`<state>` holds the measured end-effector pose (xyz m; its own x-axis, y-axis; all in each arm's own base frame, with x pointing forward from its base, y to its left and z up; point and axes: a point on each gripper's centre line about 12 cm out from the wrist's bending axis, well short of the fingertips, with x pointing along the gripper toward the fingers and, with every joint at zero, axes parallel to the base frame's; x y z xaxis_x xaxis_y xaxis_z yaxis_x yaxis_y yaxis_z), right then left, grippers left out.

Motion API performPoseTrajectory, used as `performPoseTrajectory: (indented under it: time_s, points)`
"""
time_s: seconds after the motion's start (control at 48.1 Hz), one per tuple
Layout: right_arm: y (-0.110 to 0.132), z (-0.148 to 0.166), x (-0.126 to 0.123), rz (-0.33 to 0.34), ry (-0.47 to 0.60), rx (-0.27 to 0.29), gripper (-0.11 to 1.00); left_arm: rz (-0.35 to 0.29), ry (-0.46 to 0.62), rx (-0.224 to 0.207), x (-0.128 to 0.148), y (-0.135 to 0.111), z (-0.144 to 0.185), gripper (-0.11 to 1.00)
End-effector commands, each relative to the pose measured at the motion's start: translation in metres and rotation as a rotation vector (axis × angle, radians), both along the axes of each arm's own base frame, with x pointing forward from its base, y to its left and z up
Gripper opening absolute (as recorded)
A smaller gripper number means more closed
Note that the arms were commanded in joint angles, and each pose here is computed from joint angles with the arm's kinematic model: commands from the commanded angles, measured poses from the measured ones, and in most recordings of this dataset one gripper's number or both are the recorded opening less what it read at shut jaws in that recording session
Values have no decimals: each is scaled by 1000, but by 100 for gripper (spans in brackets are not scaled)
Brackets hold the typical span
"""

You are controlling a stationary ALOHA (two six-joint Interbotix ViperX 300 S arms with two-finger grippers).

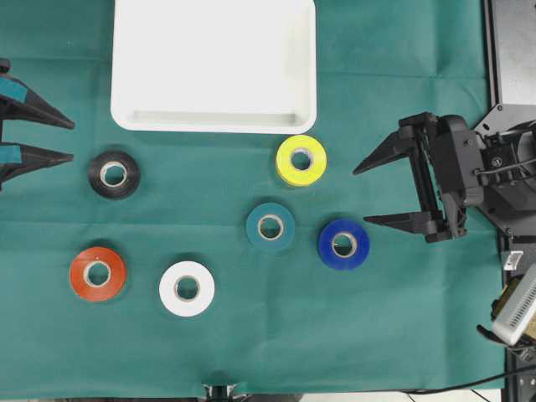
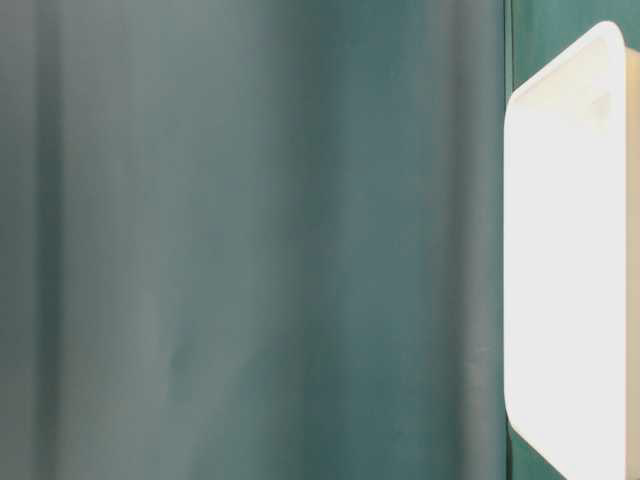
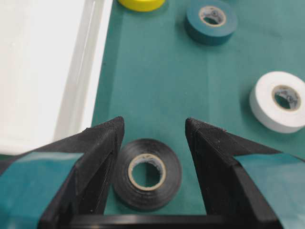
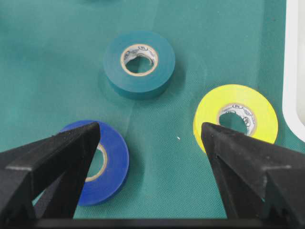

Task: Put the tape alternately from left to right into the white case.
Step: 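Lower the right gripper into the blue roll's hole and close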

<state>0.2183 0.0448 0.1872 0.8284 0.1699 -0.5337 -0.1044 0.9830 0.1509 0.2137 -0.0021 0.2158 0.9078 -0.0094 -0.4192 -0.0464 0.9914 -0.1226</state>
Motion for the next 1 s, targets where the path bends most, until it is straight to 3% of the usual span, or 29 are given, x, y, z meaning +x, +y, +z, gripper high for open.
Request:
performPoseTrajectory:
  time_s: [0.0,0.458,0.77,0.978]
  points:
    - [1,6,3,2,-23,5,67,2,-14,0,2,0,3,58]
    - [6,-9,8,18,45,-8,67,1,-8,1,1,0,1,58]
    - [19,-29,22,21,136,17,67,1,-12,1,1,0,1,58]
    - [26,-43,35,31,192,5,67,1,-12,1,1,0,1,58]
